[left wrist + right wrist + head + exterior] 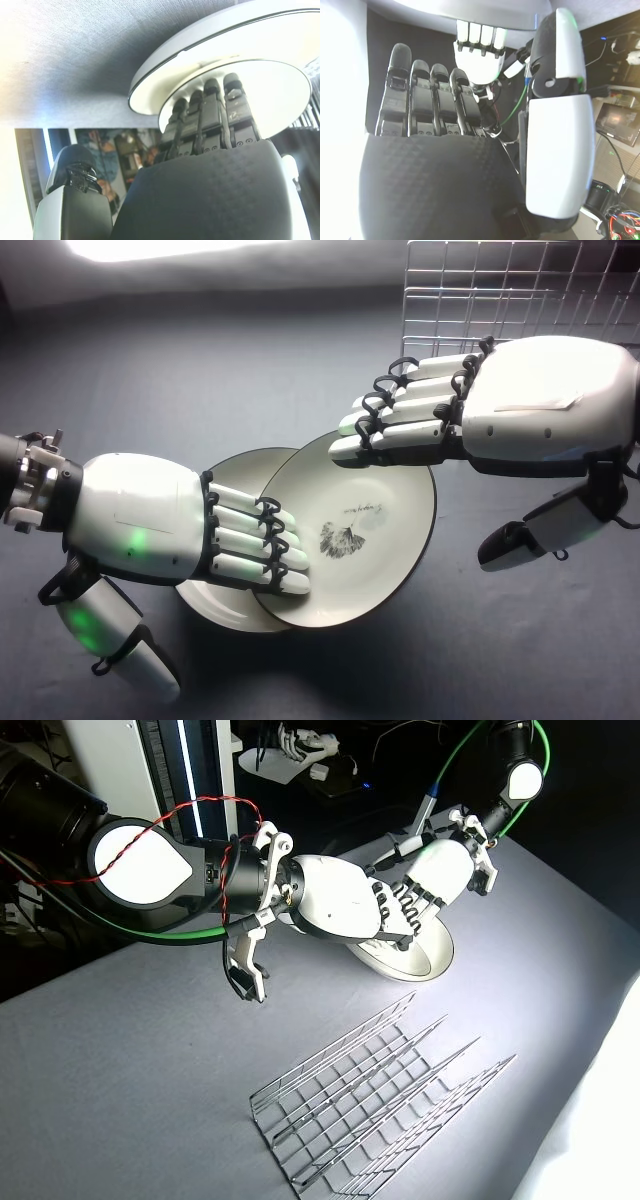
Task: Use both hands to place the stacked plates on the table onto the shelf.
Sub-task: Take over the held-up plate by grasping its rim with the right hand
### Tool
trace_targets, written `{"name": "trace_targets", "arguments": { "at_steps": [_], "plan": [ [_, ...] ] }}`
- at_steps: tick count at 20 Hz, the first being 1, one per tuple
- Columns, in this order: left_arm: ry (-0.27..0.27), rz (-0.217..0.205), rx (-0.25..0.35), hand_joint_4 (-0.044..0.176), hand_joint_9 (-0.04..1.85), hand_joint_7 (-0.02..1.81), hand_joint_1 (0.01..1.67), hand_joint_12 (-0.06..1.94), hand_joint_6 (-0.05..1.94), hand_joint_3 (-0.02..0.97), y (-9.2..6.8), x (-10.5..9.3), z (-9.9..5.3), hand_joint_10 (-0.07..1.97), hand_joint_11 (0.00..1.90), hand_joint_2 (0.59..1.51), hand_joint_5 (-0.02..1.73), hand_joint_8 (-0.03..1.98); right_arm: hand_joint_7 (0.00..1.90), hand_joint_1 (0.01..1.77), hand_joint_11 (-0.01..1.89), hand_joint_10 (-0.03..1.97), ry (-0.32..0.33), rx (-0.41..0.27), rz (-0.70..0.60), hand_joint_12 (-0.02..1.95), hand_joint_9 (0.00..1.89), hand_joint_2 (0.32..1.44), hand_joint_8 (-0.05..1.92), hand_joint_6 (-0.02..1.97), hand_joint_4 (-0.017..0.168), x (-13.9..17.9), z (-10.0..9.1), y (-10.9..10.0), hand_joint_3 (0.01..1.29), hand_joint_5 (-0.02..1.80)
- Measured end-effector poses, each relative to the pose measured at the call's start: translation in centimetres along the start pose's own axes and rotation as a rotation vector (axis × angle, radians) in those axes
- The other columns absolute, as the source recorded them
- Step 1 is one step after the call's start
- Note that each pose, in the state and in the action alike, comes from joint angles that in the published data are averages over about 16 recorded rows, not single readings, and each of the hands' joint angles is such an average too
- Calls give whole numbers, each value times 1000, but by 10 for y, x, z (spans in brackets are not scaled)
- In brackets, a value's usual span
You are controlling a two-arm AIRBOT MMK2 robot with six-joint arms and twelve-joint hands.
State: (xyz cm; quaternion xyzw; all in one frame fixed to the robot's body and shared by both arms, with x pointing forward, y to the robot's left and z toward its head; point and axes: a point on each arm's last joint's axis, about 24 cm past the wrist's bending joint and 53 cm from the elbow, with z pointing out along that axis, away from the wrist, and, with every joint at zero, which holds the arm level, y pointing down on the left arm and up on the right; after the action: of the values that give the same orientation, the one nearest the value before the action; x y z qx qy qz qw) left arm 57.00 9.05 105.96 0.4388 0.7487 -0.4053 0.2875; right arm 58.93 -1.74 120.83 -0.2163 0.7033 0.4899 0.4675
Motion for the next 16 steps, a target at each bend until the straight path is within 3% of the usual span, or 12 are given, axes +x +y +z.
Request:
{"name": "trace_targets", "arguments": {
  "at_steps": [16],
  "plan": [
    [0,-6,5,-7,58,13,15,85,-33,1,0,-1,1,7,20,1093,44,-15,64,1083,20,17,63,4,26,626,62,902,7,18,-3,33,13,-13,15,82]
  ]
}}
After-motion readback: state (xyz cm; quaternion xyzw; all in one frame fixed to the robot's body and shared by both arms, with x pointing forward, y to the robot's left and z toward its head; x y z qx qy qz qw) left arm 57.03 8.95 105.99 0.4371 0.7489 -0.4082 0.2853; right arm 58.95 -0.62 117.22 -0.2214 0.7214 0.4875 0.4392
